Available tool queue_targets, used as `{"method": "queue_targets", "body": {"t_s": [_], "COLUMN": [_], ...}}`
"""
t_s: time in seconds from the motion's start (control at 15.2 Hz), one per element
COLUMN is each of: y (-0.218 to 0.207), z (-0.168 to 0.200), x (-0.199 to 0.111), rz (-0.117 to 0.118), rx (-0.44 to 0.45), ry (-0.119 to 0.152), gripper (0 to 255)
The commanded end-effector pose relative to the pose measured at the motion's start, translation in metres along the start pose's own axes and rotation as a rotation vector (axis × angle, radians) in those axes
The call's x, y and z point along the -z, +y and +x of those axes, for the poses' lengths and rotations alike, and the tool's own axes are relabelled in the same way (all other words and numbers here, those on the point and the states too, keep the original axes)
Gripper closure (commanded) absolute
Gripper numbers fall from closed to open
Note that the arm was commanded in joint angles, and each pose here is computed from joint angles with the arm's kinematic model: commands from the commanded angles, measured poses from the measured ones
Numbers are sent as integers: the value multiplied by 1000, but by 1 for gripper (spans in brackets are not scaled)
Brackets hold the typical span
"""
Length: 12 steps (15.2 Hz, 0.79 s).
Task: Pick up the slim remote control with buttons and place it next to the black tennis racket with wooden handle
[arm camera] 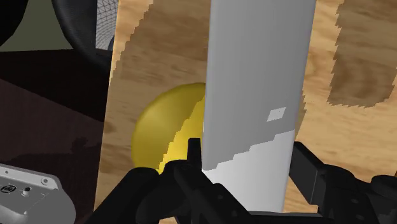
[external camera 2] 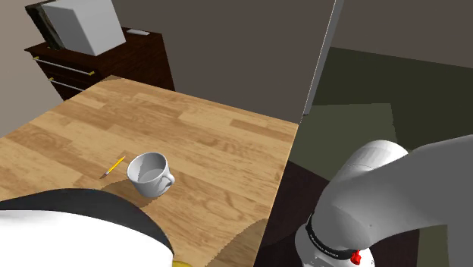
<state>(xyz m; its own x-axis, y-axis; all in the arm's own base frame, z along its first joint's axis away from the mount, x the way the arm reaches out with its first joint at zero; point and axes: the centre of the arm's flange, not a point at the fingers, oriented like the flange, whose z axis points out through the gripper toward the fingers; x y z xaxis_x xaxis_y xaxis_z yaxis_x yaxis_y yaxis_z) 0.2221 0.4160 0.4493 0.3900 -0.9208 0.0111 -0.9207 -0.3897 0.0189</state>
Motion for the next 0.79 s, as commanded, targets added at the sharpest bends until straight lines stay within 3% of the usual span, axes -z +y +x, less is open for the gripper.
{"method": "queue_targets", "body": {"t_s": [0.0,0.73], "y": [-4,-35], "z": [-28,-170], "x": [0,2], "rz": [1,1], "rx": [-1,-1], "ry": [-2,-2], "gripper": [255,255]}}
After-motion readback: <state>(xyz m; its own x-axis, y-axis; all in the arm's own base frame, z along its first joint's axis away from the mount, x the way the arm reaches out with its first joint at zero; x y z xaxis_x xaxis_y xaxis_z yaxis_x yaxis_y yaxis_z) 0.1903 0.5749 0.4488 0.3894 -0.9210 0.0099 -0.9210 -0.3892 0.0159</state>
